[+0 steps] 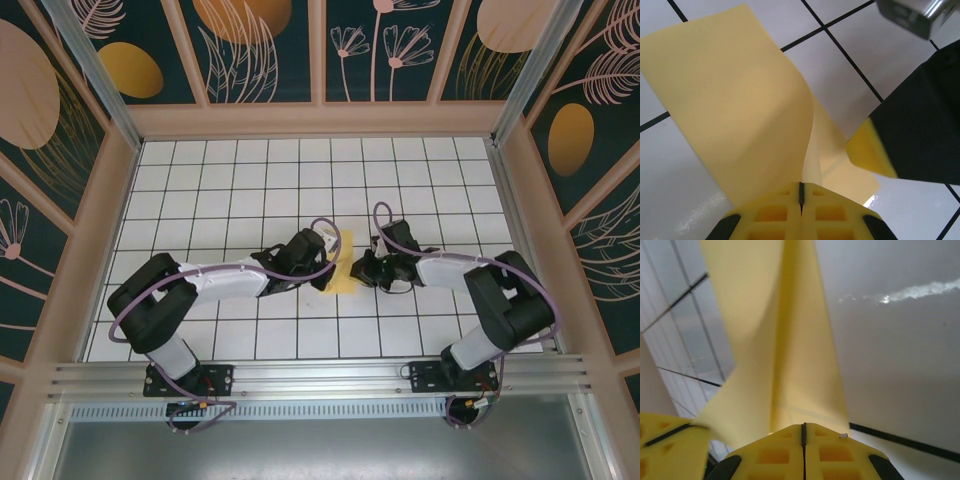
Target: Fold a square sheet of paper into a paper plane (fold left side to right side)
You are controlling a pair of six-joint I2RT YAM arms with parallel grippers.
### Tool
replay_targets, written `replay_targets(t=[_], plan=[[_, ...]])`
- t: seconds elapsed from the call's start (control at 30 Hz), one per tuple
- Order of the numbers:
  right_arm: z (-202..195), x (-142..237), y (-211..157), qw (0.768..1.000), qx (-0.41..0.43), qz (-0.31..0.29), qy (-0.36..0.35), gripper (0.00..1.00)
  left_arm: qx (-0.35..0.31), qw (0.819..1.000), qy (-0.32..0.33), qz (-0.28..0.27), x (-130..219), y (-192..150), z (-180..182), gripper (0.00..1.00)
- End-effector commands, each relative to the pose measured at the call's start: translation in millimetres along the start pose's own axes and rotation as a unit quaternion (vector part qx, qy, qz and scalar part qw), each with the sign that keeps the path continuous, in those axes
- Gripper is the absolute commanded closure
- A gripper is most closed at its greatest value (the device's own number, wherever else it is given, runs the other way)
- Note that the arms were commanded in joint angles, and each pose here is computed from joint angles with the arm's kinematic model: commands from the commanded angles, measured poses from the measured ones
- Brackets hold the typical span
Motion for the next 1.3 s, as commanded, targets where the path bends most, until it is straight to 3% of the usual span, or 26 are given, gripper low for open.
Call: replay_targets(t=[0.0,0.43,1.27], plan=[[1,-8,4,1.000,0.007,-0.002,-0.026,0.92,0.000,1.000,0.002,-0.002,1,-1,3,1.00],[-10,-14,1,0.997,0.011,0.012,-0.080,0.92,-0.032,0.999,0.019,0.031,2,-8,14,1.00],[-10,-15,0,0.996,0.016,0.019,-0.082,0.91,-0.037,0.997,0.054,0.029,-13,2,34,1.00]])
Point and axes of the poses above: each hand's point on the last joint's axis, 136 mm out from that joint toward the fingers, its own x axis back along the fingers, its own z axis along the line the jaws close on, y = z × x, the point moved 9 cm from there along x, back along the fingers, and after that the axes turned 3 degrees about -x, right-handed, at the moved point
